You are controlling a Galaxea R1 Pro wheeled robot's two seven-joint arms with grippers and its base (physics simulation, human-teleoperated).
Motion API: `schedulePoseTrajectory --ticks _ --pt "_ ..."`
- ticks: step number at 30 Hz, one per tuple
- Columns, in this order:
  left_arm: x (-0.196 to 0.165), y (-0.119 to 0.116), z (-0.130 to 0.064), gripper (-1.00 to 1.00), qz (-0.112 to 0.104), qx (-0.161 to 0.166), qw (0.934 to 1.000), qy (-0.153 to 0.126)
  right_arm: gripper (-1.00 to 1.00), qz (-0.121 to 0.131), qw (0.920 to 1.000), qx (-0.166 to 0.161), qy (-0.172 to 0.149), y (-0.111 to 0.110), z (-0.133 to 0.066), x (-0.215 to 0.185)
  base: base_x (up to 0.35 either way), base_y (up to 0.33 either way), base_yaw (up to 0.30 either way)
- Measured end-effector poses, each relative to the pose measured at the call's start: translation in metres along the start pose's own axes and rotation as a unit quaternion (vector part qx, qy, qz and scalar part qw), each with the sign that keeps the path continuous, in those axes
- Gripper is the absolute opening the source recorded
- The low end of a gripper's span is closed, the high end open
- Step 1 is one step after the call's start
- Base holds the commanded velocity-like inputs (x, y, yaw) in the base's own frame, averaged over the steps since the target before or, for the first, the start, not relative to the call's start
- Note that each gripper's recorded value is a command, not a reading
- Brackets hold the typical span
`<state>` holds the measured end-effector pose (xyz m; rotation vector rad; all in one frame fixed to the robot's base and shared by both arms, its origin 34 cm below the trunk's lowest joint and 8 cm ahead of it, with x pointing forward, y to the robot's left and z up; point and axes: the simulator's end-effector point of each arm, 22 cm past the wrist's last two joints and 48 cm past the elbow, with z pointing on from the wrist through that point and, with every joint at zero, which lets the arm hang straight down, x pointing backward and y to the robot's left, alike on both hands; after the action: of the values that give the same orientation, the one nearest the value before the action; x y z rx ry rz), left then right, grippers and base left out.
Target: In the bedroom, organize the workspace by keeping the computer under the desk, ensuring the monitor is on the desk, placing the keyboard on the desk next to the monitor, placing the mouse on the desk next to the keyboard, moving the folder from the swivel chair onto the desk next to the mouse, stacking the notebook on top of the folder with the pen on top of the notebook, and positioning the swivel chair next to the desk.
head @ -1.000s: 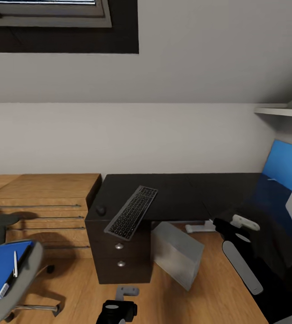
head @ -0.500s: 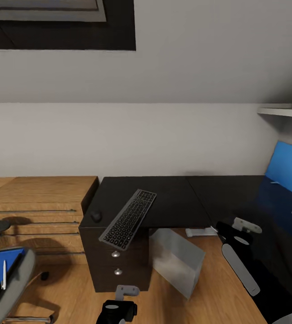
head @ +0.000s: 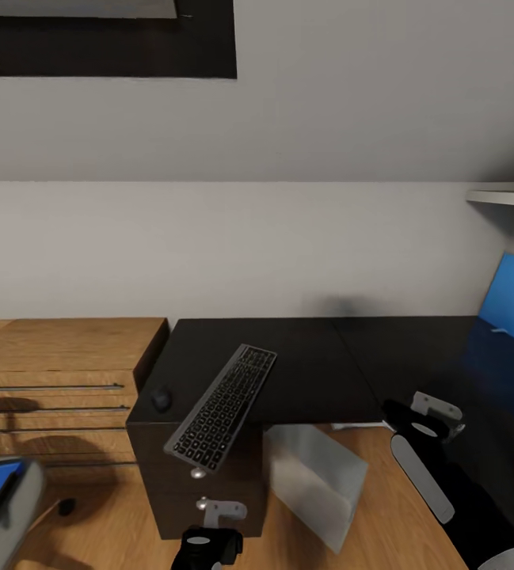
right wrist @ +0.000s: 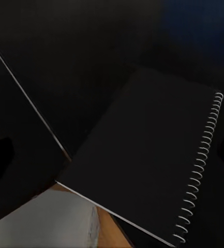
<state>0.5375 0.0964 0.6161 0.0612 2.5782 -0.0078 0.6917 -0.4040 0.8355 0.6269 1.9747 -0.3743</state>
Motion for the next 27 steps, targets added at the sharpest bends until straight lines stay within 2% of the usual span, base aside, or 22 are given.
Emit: schedulePoseTrajectory --ticks 9,15,27 --pt "0.003 -0.002 0.001 1.0 0.002 0.001 1.0 0.0 1.0 -0.002 1.0 0.005 0.004 -0.005 0.005 0.006 0.16 0.0 0.0" --pt "0.007 -0.002 0.002 1.0 0.004 0.001 1.0 0.004 1.0 -0.01 0.9996 0.018 0.018 -0.015 0.014 0.021 0.031 0.0 0.0" --pt "0.009 -0.003 0.003 1.0 0.004 0.002 1.0 0.006 1.0 -0.012 0.9993 0.023 0.028 -0.023 0.024 0.036 0.004 0.0 0.0"
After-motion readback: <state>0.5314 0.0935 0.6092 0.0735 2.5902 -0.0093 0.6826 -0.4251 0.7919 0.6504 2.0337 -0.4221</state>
